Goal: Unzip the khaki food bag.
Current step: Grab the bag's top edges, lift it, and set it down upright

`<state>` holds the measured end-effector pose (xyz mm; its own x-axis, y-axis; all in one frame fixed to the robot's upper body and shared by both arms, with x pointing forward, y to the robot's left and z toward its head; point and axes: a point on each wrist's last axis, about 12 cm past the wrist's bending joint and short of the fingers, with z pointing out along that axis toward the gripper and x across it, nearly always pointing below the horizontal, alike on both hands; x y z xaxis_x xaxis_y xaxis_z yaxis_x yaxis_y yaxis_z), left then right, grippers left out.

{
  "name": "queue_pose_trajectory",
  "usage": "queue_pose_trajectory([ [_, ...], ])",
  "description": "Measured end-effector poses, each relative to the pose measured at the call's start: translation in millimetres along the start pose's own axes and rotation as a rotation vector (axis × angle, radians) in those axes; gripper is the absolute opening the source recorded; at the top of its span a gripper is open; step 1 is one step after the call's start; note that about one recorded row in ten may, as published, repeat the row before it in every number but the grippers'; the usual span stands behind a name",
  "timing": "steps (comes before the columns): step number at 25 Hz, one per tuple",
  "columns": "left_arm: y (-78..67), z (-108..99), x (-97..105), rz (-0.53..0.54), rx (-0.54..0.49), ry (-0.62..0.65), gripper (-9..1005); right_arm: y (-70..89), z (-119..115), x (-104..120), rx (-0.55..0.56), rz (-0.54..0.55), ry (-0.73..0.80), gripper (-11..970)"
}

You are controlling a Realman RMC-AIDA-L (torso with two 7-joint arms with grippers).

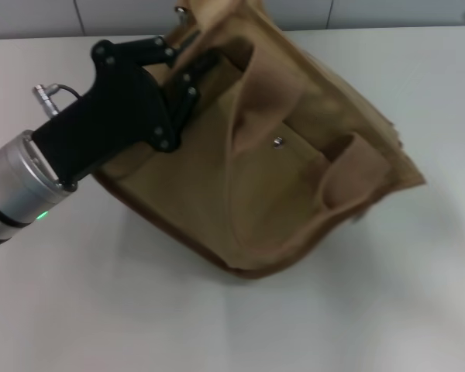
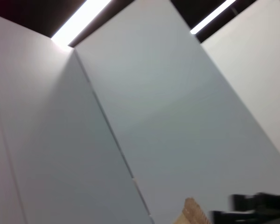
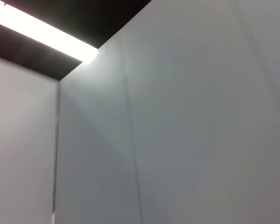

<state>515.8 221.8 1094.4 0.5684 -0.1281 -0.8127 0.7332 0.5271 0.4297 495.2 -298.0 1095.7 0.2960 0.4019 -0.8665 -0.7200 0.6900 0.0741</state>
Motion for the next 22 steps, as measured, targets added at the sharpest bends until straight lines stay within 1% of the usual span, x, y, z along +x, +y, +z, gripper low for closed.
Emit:
queue_pose_trajectory([
  [1, 0.0, 0, 0, 0.000, 0.000, 0.000, 84, -2.6, 11, 2, -0.021, -0.010, 0.011, 830],
  [2, -0.3, 3, 0, 0.004, 0.027, 0.000, 84, -5.5, 24, 5, -0.043, -0.017, 0.027, 830],
  [5, -0.4, 4, 0, 0.005, 0.034, -0.002, 84, -9.7, 60, 14, -0.113, -0.018, 0.092, 829],
  [7, -0.4, 4, 0, 0.006, 0.034, -0.003, 84, -8.5, 78, 21, -0.159, -0.016, 0.138, 829],
  [10, -0.4, 4, 0, 0.007, 0.035, -0.005, 84, -2.2, 99, 29, -0.241, -0.017, 0.193, 829],
  [13, -0.2, 4, 0, 0.009, 0.036, -0.007, 84, 4.5, 112, 35, -0.303, -0.008, 0.230, 829],
  [17, -0.5, 3, -1, 0.013, 0.036, -0.014, 85, 8.0, 118, 38, -0.338, 0.018, 0.265, 830],
  [19, -0.5, 2, -2, 0.018, 0.036, -0.014, 85, 7.9, 116, 39, -0.351, 0.033, 0.299, 830],
  [20, -0.7, 2, -2, 0.020, 0.035, -0.014, 85, 8.1, 111, 40, -0.368, 0.043, 0.346, 830],
  [22, -0.7, 2, -2, 0.024, 0.033, -0.015, 85, 9.2, 107, 41, -0.382, 0.047, 0.372, 830],
])
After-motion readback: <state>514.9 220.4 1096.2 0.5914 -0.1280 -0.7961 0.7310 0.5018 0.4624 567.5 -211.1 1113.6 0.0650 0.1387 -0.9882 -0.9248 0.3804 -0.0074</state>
